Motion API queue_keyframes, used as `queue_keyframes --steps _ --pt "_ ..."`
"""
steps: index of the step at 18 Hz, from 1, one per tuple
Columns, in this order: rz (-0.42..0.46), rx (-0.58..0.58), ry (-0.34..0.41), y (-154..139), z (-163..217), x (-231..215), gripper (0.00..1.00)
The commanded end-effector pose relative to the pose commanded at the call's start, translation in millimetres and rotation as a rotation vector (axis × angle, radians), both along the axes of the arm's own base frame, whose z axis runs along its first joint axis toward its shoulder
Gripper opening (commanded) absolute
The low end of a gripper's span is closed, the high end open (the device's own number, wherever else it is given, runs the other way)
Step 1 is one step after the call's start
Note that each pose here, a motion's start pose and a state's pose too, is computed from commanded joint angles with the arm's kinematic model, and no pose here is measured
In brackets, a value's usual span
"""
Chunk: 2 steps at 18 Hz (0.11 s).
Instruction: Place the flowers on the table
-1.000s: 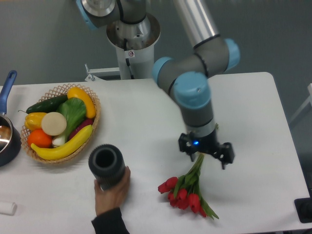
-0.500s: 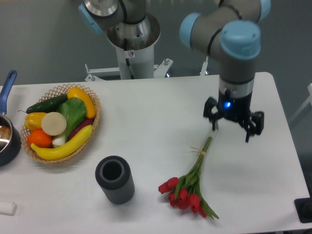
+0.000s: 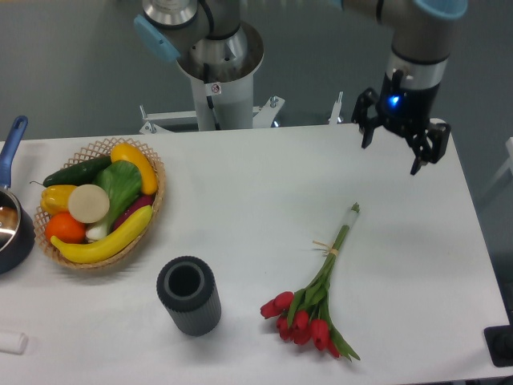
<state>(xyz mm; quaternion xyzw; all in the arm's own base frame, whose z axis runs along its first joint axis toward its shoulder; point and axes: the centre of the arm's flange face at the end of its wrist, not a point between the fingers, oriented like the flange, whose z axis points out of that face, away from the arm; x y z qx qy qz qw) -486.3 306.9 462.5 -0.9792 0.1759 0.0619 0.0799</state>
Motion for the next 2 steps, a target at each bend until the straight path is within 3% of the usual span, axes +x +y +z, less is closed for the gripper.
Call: queue_keyframes --steps 2 --pt "0.002 0.008 -0.001 0.7 -0.9 0.2 1.00"
